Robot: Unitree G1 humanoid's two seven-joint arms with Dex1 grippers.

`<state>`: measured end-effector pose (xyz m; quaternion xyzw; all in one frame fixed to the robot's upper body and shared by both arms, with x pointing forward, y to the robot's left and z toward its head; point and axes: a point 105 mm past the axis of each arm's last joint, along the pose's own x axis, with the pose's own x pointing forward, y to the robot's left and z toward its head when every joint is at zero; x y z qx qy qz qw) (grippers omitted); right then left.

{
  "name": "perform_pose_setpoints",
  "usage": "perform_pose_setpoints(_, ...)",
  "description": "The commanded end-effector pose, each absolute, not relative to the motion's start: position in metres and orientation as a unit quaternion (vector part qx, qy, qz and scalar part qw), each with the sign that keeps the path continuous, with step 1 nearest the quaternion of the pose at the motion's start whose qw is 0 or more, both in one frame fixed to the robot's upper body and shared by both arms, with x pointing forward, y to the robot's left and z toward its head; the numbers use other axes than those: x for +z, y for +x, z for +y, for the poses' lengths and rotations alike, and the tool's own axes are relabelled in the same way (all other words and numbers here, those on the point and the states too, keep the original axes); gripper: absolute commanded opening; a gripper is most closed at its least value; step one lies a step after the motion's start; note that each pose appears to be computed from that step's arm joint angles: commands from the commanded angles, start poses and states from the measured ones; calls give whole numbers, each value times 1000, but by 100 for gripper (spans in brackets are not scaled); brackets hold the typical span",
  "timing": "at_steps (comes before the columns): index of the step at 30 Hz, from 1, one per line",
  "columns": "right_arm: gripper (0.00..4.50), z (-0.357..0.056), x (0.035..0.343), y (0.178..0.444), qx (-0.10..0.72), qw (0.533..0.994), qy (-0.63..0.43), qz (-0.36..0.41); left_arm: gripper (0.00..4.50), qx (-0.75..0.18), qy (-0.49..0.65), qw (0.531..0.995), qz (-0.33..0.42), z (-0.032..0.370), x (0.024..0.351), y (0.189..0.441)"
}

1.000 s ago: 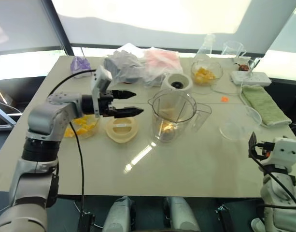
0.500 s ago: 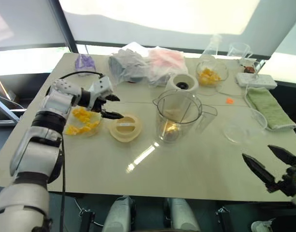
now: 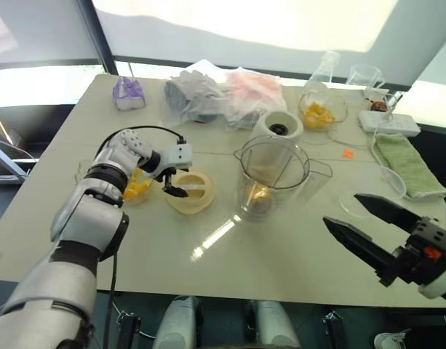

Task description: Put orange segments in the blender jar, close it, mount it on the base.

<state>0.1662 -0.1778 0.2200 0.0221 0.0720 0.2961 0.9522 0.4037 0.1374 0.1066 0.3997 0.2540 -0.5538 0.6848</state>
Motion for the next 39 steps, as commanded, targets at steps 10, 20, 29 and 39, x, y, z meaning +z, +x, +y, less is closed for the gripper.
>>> perform_pose_setpoints(10, 450, -160, 205, 164, 334, 936, 26, 104, 398, -534, 431, 680, 259, 114, 88, 409)
perform_pose_setpoints(20, 450, -161, 196, 165, 325, 939, 19, 108, 25, -553, 445, 650, 269, 123, 80, 401)
perform_pose_setpoints(29, 450, -160, 184, 167, 317, 942, 12, 110, 25, -545, 436, 684, 213, 122, 115, 412)
perform_pose_setpoints(39, 450, -171, 157, 172, 298, 944, 19, 138, 25, -522, 441, 725, 83, 112, 251, 426)
